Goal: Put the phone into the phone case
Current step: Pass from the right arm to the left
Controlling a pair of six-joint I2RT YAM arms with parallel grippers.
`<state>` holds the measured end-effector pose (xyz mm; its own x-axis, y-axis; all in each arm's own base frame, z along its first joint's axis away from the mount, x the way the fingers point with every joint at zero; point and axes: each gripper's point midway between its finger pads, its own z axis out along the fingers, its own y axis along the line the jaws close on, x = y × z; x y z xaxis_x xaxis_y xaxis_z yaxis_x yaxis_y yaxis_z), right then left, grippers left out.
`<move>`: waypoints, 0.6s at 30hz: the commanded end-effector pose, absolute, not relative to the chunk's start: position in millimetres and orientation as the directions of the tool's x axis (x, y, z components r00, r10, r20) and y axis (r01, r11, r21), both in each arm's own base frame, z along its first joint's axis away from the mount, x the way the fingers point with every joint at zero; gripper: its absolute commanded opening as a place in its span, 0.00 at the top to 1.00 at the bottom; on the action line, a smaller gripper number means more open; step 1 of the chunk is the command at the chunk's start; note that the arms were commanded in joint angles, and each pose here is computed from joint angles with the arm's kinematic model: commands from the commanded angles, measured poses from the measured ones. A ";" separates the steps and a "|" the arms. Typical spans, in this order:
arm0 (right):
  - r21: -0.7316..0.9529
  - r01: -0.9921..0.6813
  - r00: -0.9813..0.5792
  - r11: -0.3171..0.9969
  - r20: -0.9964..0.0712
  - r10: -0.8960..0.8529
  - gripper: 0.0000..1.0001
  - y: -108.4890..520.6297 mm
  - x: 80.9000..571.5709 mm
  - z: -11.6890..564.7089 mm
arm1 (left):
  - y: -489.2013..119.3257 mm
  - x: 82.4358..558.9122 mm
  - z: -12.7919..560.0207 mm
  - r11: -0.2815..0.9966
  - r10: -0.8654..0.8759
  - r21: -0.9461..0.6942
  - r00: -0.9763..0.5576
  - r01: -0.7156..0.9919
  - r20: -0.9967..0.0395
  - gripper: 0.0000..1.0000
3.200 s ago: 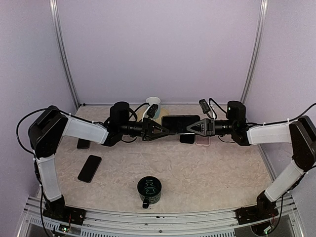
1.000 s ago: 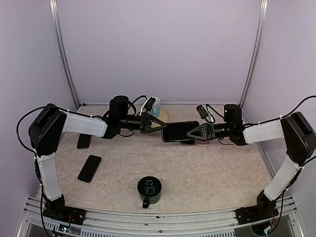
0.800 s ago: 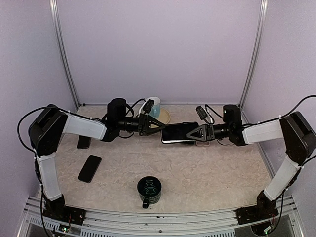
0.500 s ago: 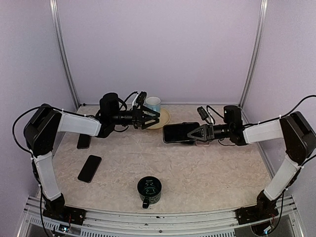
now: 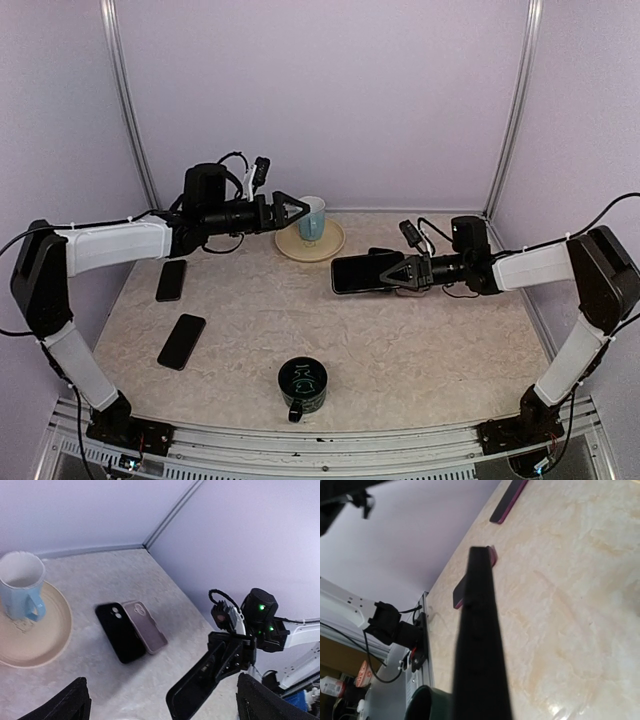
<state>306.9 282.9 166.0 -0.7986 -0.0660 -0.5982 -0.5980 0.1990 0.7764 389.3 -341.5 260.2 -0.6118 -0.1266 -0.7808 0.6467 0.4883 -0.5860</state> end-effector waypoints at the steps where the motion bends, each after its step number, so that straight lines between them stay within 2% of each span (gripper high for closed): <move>1: 0.712 -0.677 -0.730 0.184 -0.682 -0.048 1.00 281.9 311.9 193.4 | -307.4 402.2 285.3 0.738 -0.056 -0.281 -0.360 0.613 -0.931 0.01; 5: 0.708 -0.679 -0.727 0.194 -0.685 -0.045 1.00 281.4 313.0 195.1 | -296.9 391.1 301.9 0.796 0.016 -0.106 -0.196 0.595 -0.980 0.01; 9: 0.704 -0.682 -0.724 0.198 -0.689 -0.043 1.00 281.2 313.4 198.2 | -280.3 379.7 317.3 0.807 -0.061 -0.109 -0.102 0.580 -0.993 0.01; 12: 0.705 -0.681 -0.725 0.201 -0.688 -0.042 1.00 281.2 314.2 198.5 | -268.0 381.3 314.3 0.832 -0.137 -0.170 -0.100 0.528 -0.985 0.01; 15: 0.709 -0.675 -0.730 0.204 -0.683 -0.040 1.00 281.3 315.1 198.7 | -281.9 380.0 300.9 0.805 -0.077 -0.133 -0.121 0.578 -0.990 0.01; 18: 0.719 -0.658 -0.744 0.223 -0.666 -0.045 1.00 281.2 317.8 196.1 | -305.5 367.6 284.9 0.748 0.044 -0.027 -0.091 0.663 -0.995 0.01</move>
